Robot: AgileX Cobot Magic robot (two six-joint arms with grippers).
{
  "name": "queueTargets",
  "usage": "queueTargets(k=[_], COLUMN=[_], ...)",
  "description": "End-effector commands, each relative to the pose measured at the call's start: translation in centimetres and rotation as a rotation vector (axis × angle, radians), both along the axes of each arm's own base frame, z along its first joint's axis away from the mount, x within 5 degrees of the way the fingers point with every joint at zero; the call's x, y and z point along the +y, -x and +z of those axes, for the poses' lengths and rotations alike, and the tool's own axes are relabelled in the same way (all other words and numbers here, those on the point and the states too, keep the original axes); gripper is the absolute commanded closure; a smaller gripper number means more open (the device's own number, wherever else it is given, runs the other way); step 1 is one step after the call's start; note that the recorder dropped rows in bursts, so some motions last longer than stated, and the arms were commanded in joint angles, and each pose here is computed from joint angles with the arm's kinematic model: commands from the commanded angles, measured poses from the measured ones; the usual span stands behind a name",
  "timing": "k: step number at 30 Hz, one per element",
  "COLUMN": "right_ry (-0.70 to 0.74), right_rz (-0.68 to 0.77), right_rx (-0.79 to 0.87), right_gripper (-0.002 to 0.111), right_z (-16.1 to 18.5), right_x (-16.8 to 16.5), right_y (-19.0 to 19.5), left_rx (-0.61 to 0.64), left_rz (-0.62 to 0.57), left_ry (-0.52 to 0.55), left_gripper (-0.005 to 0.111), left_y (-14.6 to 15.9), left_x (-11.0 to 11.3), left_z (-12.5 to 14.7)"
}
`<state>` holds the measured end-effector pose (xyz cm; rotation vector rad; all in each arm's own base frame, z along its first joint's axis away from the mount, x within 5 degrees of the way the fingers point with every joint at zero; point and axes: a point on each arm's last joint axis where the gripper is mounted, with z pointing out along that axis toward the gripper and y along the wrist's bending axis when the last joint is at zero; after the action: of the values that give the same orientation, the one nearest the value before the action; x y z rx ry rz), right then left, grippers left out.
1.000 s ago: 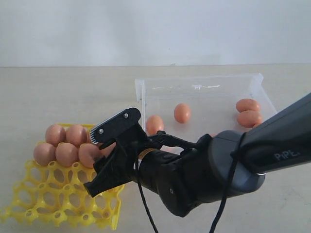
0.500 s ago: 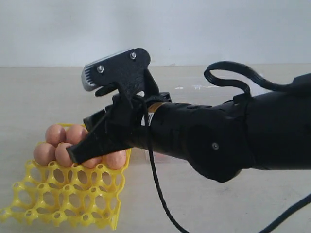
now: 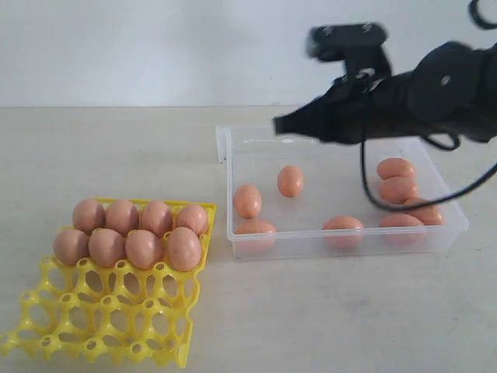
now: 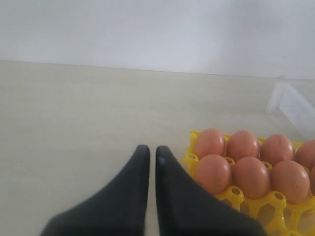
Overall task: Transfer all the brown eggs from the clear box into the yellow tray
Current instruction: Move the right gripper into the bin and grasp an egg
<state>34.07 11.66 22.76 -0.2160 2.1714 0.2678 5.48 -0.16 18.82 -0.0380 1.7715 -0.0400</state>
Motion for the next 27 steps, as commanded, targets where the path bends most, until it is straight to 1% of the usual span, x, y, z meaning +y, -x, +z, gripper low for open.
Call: queueTargets(k=[1,3,4,5,6,8,11,13,15,18,20,22,24,25,27], right_ry=[0.056,0.09,0.142,0.213,0.269,0.401,0.519,0.582,0.593,0.522,0.419,0.335,0.252,0.148,0.015], right_rz=[-0.255,-0.314,-0.311,-0.278,-0.231,-0.091,0.071,0.122,0.095,-0.115,-0.264,-0.338,-0.324,-0.301,-0.224], right_rx=[-0.2,-0.287,-0.341,-0.393,-0.436,-0.514,-0.59,-0.659,-0.75,-0.846,-0.835,-0.803,-0.768,-0.734,-0.617], right_gripper=[0.108,0.108,0.108,0.108,0.108,0.108,0.108,0.108,0.108,0.108,0.108,0.108,0.108,0.108,0.108], right_z=[1.6,1.8,2.0,2.3,2.6,3.0,3.3,3.7,4.5,6.3,7.1,7.1,6.4,5.9,4.4], right_x=[-7.7,-9.0,-9.2,-9.0,-8.3,-6.5,-3.3,-1.3,0.5,2.0,2.6,3.1,3.9,4.5,5.2], right_y=[-4.8,-5.8,-6.1,-6.3,-6.3,-6.2,-5.8,-5.3,-4.8,-3.5,-2.1,-0.7,0.8,1.6,2.4], left_rx=[-0.006,-0.006,-0.006,-0.006,-0.006,-0.006,-0.006,-0.006,-0.006,-0.006,-0.006,-0.006,-0.006,-0.006,-0.006], left_rz=[-0.005,-0.005,-0.005,-0.005,-0.005,-0.005,-0.005,-0.005,-0.005,-0.005,-0.005,-0.005,-0.005,-0.005,-0.005], left_ry=[-0.005,-0.005,-0.005,-0.005,-0.005,-0.005,-0.005,-0.005,-0.005,-0.005,-0.005,-0.005,-0.005,-0.005,-0.005], left_gripper=[0.103,0.103,0.103,0.103,0.103,0.103,0.103,0.103,0.103,0.103,0.103,0.103,0.103,0.103,0.103], left_y=[0.0,0.0,0.0,0.0,0.0,0.0,0.0,0.0,0.0,0.0,0.0,0.0,0.0,0.0,0.0], left_x=[0.0,0.0,0.0,0.0,0.0,0.0,0.0,0.0,0.0,0.0,0.0,0.0,0.0,0.0,0.0], left_z=[-0.1,-0.1,-0.1,-0.1,-0.1,-0.1,-0.1,-0.1,-0.1,-0.1,-0.1,-0.1,-0.1,-0.1,-0.1])
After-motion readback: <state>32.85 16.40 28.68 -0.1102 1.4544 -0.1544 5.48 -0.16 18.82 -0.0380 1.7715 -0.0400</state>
